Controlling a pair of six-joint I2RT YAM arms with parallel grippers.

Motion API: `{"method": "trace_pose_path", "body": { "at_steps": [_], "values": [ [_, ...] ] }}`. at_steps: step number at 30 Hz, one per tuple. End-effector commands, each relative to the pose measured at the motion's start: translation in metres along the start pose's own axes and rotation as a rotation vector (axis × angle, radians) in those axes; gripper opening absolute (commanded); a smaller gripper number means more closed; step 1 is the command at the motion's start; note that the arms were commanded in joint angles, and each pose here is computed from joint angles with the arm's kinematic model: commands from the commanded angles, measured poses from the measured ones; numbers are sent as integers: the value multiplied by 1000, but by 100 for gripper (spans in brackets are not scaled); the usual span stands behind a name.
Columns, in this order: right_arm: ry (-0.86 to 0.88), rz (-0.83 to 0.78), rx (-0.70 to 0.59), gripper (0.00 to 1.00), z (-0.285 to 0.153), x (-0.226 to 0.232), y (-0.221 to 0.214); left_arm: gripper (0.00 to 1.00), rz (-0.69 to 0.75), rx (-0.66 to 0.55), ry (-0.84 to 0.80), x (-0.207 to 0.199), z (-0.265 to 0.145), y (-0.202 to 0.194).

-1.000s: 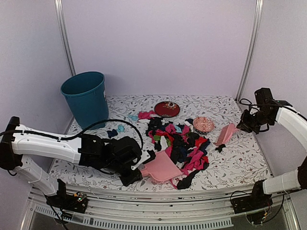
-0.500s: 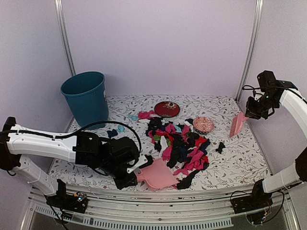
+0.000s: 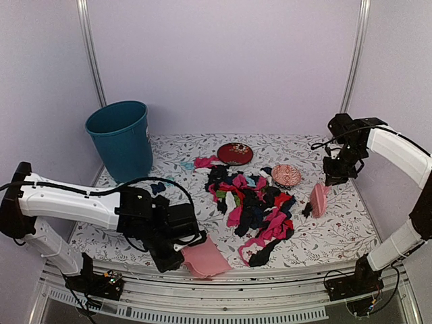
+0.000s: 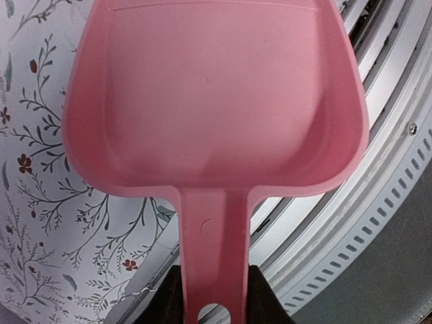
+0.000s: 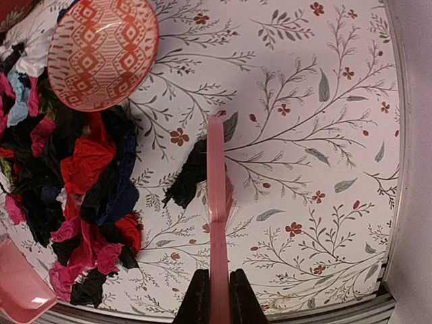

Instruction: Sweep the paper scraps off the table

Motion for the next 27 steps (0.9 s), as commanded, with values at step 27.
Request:
{"method": "trace_pose_path", "body": {
  "at_steps": [27],
  "values": [
    [257,-379,154,2,8,156,-48,21,22,-81,17,-28,74,128]
  ]
}}
Point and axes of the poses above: each gripper's point midway between its finger pads, its own z axis out along the fingers, its own x axis along the line the jaws close on, y = z × x, the point moved 9 cm from there along -z, back along the fingers, and after that the axes turned 6 degrees about -z, right-handed, at the moved point
